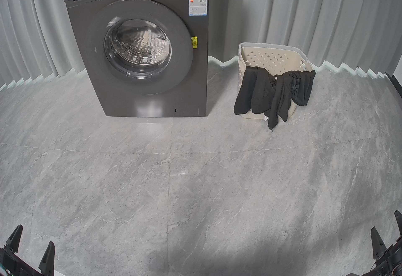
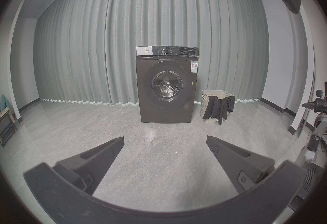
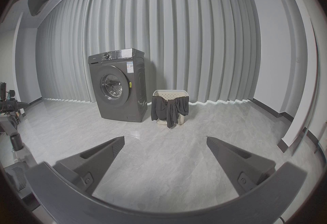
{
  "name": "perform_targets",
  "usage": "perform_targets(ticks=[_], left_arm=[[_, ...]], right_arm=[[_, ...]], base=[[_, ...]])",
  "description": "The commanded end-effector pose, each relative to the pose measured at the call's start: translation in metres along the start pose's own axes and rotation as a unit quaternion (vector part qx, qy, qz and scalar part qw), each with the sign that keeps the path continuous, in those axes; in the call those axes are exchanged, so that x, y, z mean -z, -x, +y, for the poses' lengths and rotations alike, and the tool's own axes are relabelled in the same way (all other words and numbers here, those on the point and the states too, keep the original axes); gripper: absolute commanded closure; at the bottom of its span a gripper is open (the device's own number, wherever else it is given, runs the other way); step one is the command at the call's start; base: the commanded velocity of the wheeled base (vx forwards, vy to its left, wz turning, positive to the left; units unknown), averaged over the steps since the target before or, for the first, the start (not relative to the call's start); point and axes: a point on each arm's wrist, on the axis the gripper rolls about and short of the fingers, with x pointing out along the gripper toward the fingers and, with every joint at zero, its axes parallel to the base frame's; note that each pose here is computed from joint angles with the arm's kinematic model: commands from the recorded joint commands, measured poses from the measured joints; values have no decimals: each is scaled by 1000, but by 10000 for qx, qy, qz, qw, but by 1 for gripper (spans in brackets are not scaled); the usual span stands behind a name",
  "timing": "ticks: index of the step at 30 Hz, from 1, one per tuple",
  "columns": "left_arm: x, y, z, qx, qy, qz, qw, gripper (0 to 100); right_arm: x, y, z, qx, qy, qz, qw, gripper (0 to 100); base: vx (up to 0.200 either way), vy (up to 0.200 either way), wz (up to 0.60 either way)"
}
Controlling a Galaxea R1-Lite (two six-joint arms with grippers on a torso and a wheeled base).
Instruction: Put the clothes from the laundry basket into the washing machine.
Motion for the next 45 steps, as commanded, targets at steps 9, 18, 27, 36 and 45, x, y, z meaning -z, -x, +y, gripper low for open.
perform_targets(ticks=[9, 18, 27, 36, 45], left_arm=[[5, 0, 0, -7, 86, -10, 10000, 0], [4, 0, 0, -15, 102, -17, 9999, 0], [4, 0, 0, -15, 117, -18, 9999, 0], [4, 0, 0, -22, 102, -18, 9999, 0], [4, 0, 0, -23, 63, -18, 10000, 0]], right_arm=[[5, 0, 0, -9, 2, -3, 10000, 0], [5, 0, 0, -9, 2, -3, 10000, 0], [5, 0, 0, -9, 2, -3, 10000, 0], [5, 0, 0, -9, 2, -3, 10000, 0], [5, 0, 0, -17, 1, 5, 10000, 0]], base=[[22, 0, 0], [200, 0, 0], [200, 0, 0], [178, 0, 0], [0, 0, 0]])
